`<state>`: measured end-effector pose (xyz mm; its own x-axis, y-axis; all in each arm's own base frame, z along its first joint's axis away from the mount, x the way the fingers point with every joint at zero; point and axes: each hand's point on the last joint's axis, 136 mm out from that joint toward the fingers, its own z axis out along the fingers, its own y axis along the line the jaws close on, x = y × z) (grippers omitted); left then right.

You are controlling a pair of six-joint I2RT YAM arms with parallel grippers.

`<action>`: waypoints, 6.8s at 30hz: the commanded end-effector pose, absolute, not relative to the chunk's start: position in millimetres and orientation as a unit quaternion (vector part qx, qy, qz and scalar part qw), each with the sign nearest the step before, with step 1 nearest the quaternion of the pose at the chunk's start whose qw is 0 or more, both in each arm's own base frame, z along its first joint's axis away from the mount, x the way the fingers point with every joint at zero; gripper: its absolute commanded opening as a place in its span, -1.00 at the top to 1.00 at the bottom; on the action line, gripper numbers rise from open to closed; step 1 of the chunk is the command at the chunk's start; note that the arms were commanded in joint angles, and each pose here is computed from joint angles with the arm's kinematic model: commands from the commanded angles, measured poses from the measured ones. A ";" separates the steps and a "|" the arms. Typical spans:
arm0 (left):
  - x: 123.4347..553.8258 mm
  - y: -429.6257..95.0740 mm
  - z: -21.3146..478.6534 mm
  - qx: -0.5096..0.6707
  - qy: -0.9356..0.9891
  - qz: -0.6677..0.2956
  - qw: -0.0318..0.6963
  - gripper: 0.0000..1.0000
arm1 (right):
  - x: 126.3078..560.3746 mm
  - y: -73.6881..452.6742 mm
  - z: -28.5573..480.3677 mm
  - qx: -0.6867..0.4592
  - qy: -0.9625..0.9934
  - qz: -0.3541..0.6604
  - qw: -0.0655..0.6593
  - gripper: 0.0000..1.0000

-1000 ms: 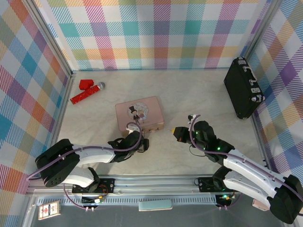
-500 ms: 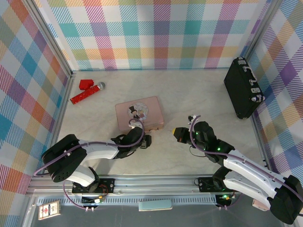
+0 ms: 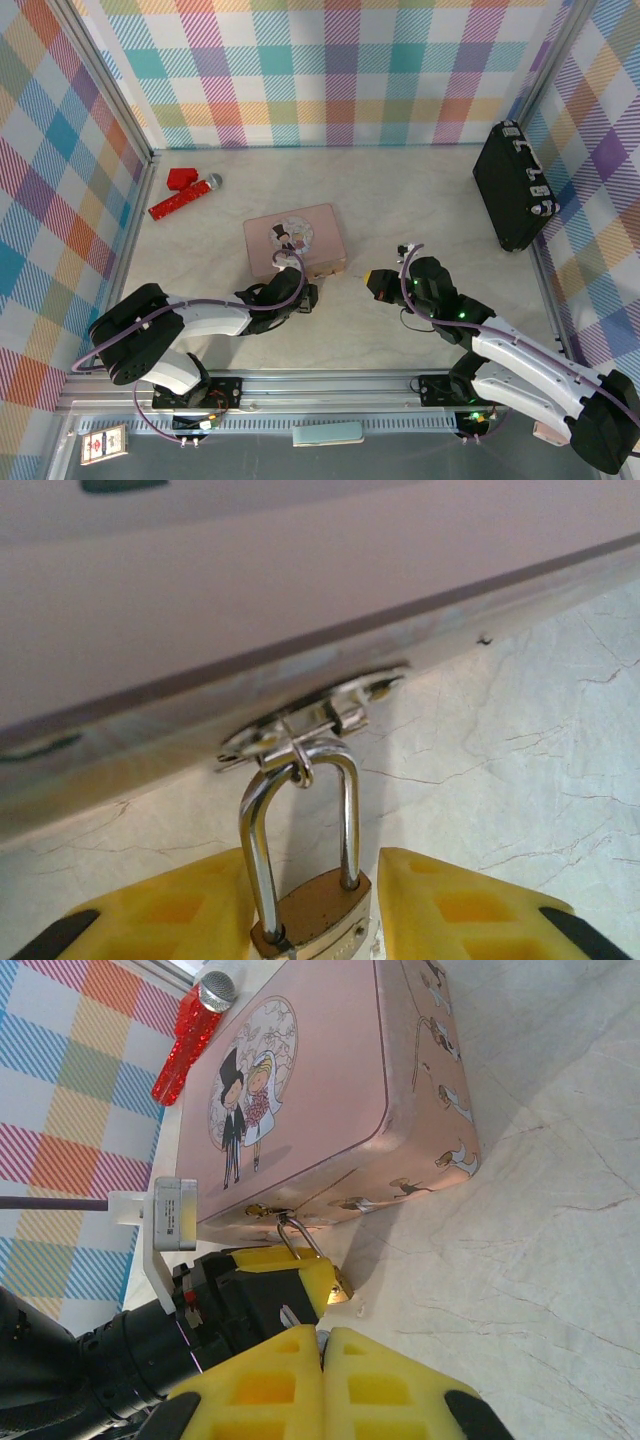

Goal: Unlock a padlock with a key

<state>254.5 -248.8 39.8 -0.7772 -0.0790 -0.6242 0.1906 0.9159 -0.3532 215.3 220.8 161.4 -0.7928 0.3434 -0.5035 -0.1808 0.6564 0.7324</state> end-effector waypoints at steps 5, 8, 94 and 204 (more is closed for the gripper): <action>259.0 -244.4 34.6 0.005 0.926 -0.190 0.327 0.37 | 216.0 222.3 161.5 0.052 0.853 0.414 0.313 1.00; 259.3 -245.0 32.7 0.005 0.928 -0.187 0.324 0.39 | 216.7 222.7 162.4 0.052 0.853 0.415 0.314 1.00; 261.6 -245.7 77.0 -0.230 0.877 -0.336 0.256 0.75 | 205.4 289.9 66.9 0.230 0.816 0.495 0.191 1.00; 259.1 -252.2 98.1 -0.269 0.843 -0.390 0.255 0.85 | 193.1 325.1 73.8 0.317 0.719 0.610 0.106 1.00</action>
